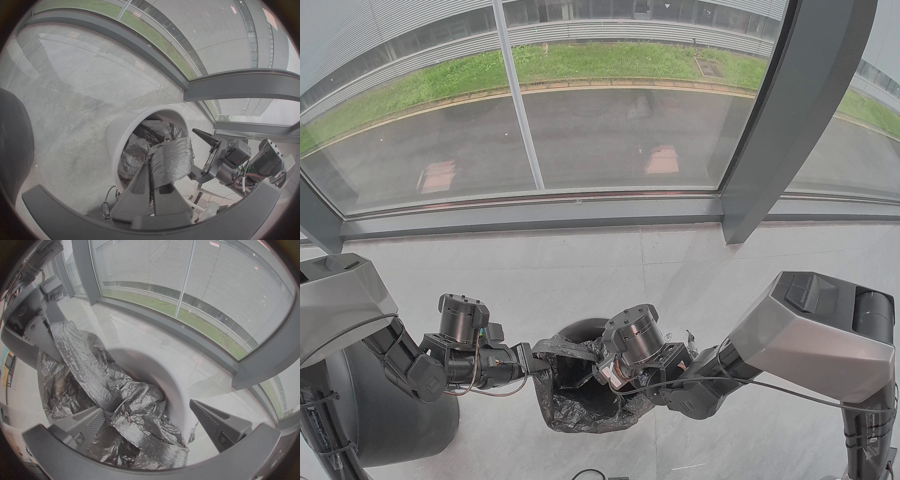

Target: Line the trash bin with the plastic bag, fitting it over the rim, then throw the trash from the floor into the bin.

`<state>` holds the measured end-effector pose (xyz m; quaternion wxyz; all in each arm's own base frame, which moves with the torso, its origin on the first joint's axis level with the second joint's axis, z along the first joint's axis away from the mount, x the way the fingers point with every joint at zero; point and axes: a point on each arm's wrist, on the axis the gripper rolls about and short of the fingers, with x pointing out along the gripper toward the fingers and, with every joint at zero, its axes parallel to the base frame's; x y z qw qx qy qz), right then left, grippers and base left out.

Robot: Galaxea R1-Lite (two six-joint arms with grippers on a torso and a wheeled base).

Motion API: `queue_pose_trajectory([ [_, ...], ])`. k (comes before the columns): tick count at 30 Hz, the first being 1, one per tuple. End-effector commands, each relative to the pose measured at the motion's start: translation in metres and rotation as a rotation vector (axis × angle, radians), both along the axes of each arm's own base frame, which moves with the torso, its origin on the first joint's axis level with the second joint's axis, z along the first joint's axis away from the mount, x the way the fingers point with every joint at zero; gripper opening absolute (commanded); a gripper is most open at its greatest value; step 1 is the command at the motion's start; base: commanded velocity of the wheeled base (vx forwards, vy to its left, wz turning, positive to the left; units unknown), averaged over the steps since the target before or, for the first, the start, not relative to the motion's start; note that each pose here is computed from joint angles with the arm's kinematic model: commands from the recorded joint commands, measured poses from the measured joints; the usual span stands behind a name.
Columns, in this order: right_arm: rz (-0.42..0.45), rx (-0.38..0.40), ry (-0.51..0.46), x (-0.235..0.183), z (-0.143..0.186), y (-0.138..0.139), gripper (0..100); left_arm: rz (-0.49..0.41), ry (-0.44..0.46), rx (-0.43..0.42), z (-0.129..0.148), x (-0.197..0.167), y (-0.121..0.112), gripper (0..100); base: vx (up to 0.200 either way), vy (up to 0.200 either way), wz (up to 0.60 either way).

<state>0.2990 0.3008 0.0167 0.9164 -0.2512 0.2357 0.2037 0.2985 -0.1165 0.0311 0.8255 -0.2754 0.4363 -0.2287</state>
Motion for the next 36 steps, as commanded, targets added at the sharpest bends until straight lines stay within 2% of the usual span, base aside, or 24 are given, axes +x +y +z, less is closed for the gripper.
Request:
queue_pose_trajectory([
  [1,-0.016,0.02,-0.038,0.001,0.01,-0.001,100,0.0,0.0,0.0,0.0,0.0,0.0,0,0.0,0.0,0.0],
  [7,-0.076,0.003,-0.118,0.012,0.017,0.001,100,0.004,-0.017,-0.008,0.0,0.0,0.001,0,0.0,0.0,0.0],
  [15,-0.127,0.024,-0.152,0.029,0.027,-0.008,100,0.005,-0.029,-0.014,0.001,0.002,0.0,0,0.0,0.0,0.0],
  [36,-0.186,0.069,-0.211,0.06,0.044,-0.02,100,0.027,-0.033,-0.016,0.001,0.007,0.008,0,0.0,0.0,0.0],
])
